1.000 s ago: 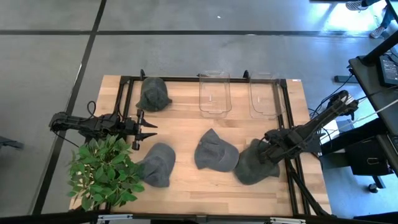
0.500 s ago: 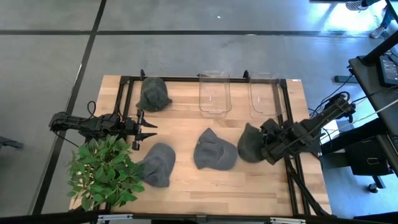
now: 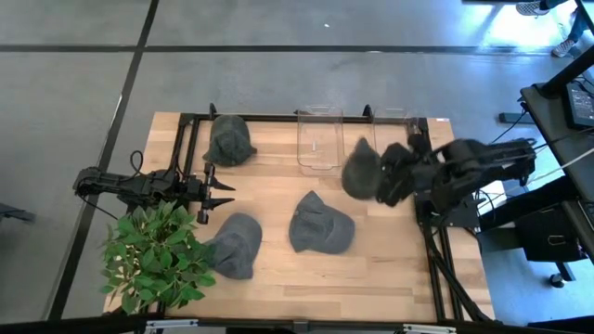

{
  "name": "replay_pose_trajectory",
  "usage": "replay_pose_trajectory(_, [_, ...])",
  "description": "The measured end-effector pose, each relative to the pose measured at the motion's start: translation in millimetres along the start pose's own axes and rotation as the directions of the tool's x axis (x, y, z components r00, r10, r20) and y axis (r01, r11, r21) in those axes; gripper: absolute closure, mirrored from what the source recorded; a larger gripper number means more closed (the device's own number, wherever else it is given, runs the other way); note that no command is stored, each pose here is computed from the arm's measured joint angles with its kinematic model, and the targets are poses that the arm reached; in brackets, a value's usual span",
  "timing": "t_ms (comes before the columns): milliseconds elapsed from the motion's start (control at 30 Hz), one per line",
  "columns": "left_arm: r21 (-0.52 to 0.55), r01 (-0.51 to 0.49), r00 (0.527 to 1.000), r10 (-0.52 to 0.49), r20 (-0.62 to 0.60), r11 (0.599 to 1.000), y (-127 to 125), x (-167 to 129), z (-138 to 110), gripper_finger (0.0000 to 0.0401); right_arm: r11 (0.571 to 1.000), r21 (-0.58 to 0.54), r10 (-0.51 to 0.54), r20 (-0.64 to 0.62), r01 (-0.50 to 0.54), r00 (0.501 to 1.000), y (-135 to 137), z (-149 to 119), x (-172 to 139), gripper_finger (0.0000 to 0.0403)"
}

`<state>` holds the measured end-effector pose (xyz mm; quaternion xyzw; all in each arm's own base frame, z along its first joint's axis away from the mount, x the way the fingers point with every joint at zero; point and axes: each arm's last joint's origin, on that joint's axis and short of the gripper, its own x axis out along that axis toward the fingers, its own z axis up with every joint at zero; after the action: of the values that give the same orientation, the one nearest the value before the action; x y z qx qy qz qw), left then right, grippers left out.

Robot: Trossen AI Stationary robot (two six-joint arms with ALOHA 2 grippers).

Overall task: Pick & Place hat
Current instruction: Put the bottom black cap into the right transparent bin

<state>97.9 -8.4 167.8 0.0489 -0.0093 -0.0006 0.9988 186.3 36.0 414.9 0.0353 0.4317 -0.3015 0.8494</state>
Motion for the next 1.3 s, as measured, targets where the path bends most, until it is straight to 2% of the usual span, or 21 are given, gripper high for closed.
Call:
replay_pose_trajectory(133, [0.000, 0.000, 1.000, 0.000, 0.000, 1.000, 0, 0, 0, 0.0271, 0.981, -0.154, -0.106, 0.090, 0.119, 0.990, -16, 19, 2, 0.0395])
replay_pose_trajectory(267, [0.000, 0.000, 1.000, 0.000, 0.000, 1.000, 0, 0, 0, 0.0271, 0.925, -0.275, -0.233, 0.130, 0.261, 0.964, -35, 36, 10, 0.0395])
replay_pose_trajectory(333, [0.003, 0.000, 1.000, 0.000, 0.000, 1.000, 0, 0, 0, 0.0271, 0.861, -0.365, -0.320, 0.152, 0.354, 0.935, -45, 42, 15, 0.0395])
replay_pose_trajectory(433, [0.029, 0.000, 1.000, 0.000, 0.000, 1.000, 0, 0, 0, 0.0271, 0.710, -0.499, -0.468, 0.193, 0.497, 0.862, -57, 54, 21, 0.0395])
replay_pose_trajectory(500, [0.042, 0.000, 1.000, 0.000, 0.000, 0.999, 0, 0, 0, 0.0271, 0.606, -0.584, -0.539, 0.198, 0.541, 0.818, -65, 60, 25, 0.0395])
replay_pose_trajectory(533, [0.042, 0.000, 1.000, 0.000, 0.000, 0.999, 0, 0, 0, 0.0271, 0.571, -0.610, -0.561, 0.198, 0.549, 0.804, -69, 62, 26, 0.0395])
replay_pose_trajectory(600, [0.044, 0.000, 1.000, 0.000, 0.000, 0.999, 0, 0, 0, 0.0271, 0.525, -0.655, -0.593, 0.177, 0.544, 0.786, -78, 65, 30, 0.0395])
replay_pose_trajectory(767, [0.045, 0.000, 1.000, 0.000, 0.000, 0.999, 0, 0, 0, 0.0271, 0.451, -0.749, -0.662, 0.084, 0.485, 0.745, -96, 65, 47, 0.0395])
replay_pose_trajectory(900, [0.045, 0.000, 1.000, 0.000, 0.000, 0.999, 0, 0, 0, 0.0271, 0.389, -0.840, -0.702, -0.004, 0.378, 0.712, -103, 55, 73, 0.0395])
replay_pose_trajectory(1033, [0.045, 0.000, 1.000, 0.000, -0.001, 0.999, 0, 0, 0, 0.0271, 0.283, -0.927, -0.781, -0.074, 0.245, 0.620, -108, 38, 105, 0.0395])
replay_pose_trajectory(1100, [0.045, -0.001, 1.000, 0.001, 0.000, 0.999, 0, 0, 0, 0.0271, 0.249, -0.950, -0.803, -0.096, 0.186, 0.588, -111, 31, 119, 0.0395])
replay_pose_trajectory(1167, [0.045, -0.001, 1.000, 0.001, 0.000, 0.999, 0, 0, 0, 0.0271, 0.242, -0.959, -0.810, -0.115, 0.149, 0.575, -114, 25, 132, 0.0395])
replay_pose_trajectory(1300, [0.045, 0.000, 1.000, 0.000, 0.000, 0.999, 0, 0, 0, 0.0271, 0.245, -0.959, -0.823, -0.129, 0.140, 0.553, -121, 19, 154, 0.0395])
